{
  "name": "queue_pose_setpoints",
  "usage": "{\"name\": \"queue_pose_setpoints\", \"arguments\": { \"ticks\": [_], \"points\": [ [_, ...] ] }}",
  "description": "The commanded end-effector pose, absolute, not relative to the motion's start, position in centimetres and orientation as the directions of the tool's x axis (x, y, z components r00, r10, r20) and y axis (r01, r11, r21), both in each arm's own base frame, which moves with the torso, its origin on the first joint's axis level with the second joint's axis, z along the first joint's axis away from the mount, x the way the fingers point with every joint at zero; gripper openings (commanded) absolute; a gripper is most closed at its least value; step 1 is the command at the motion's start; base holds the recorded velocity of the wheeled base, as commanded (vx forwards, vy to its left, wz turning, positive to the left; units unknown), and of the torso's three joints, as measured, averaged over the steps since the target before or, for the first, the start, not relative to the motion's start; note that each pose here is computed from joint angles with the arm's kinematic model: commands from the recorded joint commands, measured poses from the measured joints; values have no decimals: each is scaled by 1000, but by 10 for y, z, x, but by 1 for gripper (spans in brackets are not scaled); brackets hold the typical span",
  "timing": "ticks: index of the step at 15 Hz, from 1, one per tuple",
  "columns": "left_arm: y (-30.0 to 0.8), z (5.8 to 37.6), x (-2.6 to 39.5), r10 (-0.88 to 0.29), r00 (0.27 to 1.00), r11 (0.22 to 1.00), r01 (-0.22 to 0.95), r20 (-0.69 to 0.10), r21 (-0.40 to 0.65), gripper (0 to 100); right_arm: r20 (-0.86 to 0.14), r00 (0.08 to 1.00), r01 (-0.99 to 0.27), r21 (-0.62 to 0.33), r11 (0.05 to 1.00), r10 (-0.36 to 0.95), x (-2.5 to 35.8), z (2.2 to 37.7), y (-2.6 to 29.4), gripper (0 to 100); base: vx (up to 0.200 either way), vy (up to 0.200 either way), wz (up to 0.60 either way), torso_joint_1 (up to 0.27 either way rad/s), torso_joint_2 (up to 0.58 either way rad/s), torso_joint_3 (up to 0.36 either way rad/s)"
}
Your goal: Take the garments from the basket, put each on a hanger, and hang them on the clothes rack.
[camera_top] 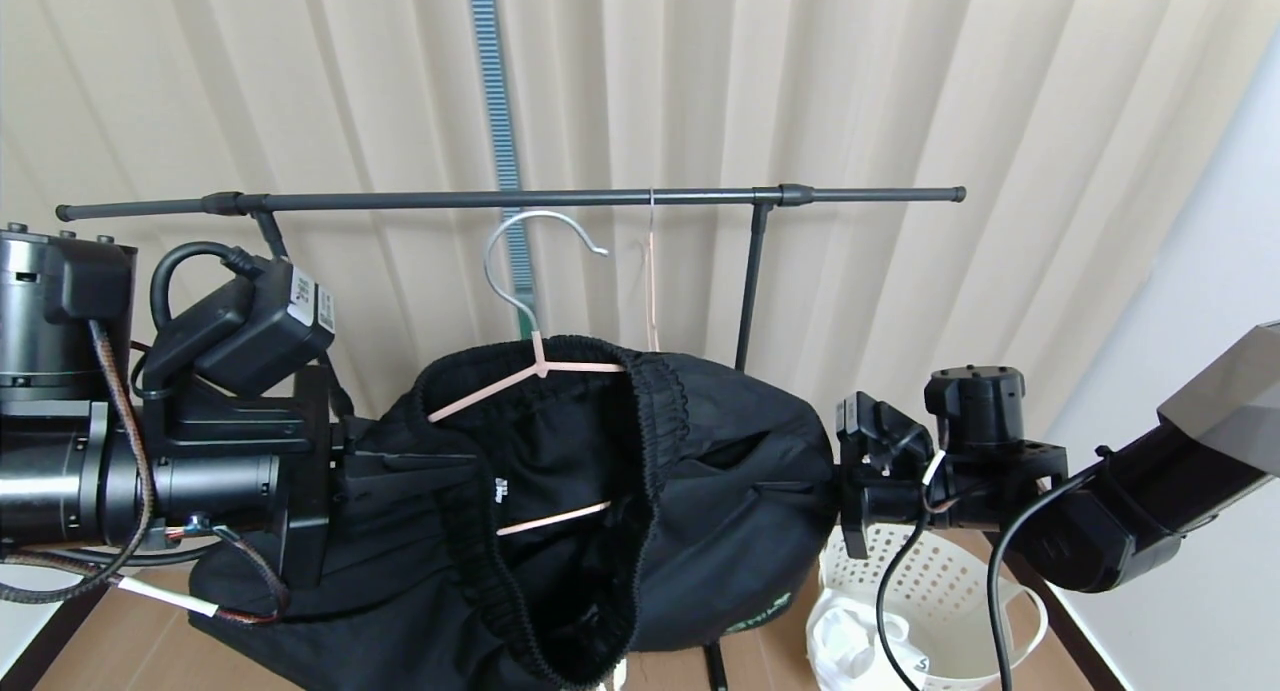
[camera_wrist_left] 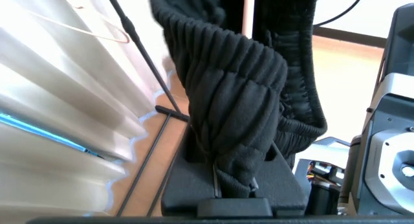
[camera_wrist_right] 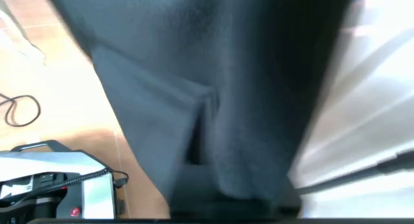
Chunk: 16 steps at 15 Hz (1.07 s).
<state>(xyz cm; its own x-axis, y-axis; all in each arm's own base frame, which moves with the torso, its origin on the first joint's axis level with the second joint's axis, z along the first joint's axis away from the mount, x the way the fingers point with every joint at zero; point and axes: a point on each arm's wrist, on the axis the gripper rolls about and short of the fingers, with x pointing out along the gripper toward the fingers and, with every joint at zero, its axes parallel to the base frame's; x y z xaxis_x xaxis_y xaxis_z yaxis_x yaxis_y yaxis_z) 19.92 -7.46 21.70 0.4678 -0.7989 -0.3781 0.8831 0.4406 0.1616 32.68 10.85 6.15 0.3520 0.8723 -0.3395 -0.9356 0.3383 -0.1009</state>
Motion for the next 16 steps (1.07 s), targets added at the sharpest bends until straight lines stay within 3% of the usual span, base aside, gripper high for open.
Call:
{"name": "queue_pose_setpoints", "arguments": {
  "ticks": [1,10,11,16],
  "points": [
    [-72,220,197,-796,480,452,876,-368,167,0,-341,377,-925,-97,367,861,336,57,100,0,0,0,0,0,0,0],
    [-66,218,193,-783,500,496,861,-370,114,0,-350,394,-917,-93,387,850,339,50,91,0,0,0,0,0,0,0],
    [-65,217,194,-781,501,503,859,-373,101,0,-346,397,-917,-104,385,850,338,52,90,100,0,0,0,0,0,0],
    [-48,217,199,-731,570,611,792,-374,13,0,-266,425,-899,-233,371,865,330,82,94,100,0,0,0,0,0,0]
  ]
}}
